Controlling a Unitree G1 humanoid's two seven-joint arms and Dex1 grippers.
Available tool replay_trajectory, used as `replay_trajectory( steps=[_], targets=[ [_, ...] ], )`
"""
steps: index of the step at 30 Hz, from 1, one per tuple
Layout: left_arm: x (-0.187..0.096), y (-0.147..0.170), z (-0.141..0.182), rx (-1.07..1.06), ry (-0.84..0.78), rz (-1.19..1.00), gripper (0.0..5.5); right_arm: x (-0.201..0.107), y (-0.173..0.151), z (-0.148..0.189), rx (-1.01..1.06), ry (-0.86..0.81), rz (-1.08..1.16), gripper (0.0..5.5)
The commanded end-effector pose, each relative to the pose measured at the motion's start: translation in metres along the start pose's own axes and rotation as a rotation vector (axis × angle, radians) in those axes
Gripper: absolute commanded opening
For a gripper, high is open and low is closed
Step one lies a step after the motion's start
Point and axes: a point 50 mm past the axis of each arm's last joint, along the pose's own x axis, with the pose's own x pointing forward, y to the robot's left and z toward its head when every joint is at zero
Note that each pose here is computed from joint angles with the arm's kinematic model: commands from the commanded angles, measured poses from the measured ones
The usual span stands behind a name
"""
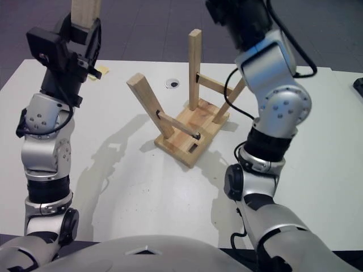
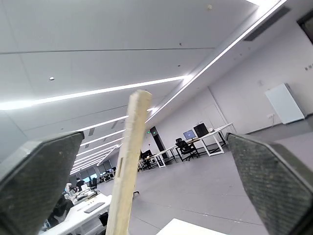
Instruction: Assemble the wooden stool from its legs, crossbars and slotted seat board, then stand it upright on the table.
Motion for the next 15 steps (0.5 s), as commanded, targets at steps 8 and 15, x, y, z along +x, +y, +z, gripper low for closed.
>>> replay_trajectory(
  steps=[8, 15],
  targets=[
    [0.007, -0.02, 0.007, 0.026, -0.047, -0.184, 2.07, 0.031, 0.002, 0.004, 0.109, -0.027, 0.121, 5.4],
    [0.004, -0.024, 0.003, 0.02, -0.027, -0.222, 2.07, 0.033, 0.002, 0.006, 0.122, -0.04, 0.162, 5.4]
  ],
)
